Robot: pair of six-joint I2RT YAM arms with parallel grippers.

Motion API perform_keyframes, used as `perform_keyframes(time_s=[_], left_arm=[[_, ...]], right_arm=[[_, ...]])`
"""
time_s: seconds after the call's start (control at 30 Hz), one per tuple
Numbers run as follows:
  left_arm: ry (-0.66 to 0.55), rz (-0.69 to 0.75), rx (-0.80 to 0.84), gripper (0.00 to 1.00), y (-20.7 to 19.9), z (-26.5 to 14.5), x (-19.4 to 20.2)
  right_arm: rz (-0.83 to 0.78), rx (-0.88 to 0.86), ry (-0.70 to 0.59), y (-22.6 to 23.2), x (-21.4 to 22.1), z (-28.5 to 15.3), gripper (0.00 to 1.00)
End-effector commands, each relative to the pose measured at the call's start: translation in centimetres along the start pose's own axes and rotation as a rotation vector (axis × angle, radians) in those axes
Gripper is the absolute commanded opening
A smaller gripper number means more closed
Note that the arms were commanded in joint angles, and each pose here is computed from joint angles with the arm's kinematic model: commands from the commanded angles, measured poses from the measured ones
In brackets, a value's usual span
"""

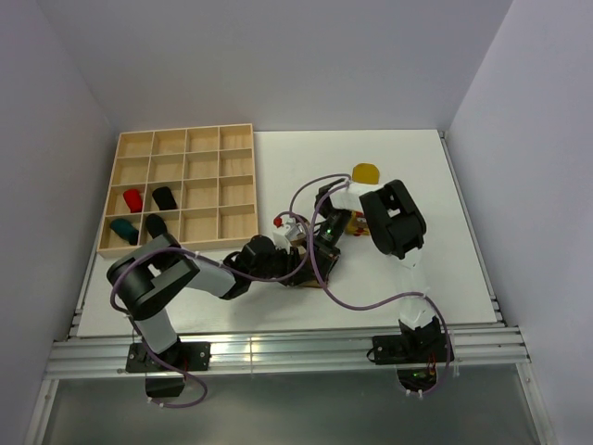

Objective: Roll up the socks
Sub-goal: Roll the sock at the center of the board.

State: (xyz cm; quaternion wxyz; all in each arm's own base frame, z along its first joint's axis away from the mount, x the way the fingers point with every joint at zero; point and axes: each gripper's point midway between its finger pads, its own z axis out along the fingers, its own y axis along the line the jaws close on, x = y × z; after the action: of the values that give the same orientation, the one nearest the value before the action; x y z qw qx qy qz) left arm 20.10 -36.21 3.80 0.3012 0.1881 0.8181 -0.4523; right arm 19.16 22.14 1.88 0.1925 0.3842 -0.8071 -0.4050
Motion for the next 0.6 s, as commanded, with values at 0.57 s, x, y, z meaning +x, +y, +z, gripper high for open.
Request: perform_keyframes(time_s=[0.57], left_arm=[[0.123, -0.258, 0.062, 0.0, 1.7, -0.1, 4.5]], right_arm=[[-0.144, 0.307, -0.363, -1.6, -1.8, -8.7, 0.56]])
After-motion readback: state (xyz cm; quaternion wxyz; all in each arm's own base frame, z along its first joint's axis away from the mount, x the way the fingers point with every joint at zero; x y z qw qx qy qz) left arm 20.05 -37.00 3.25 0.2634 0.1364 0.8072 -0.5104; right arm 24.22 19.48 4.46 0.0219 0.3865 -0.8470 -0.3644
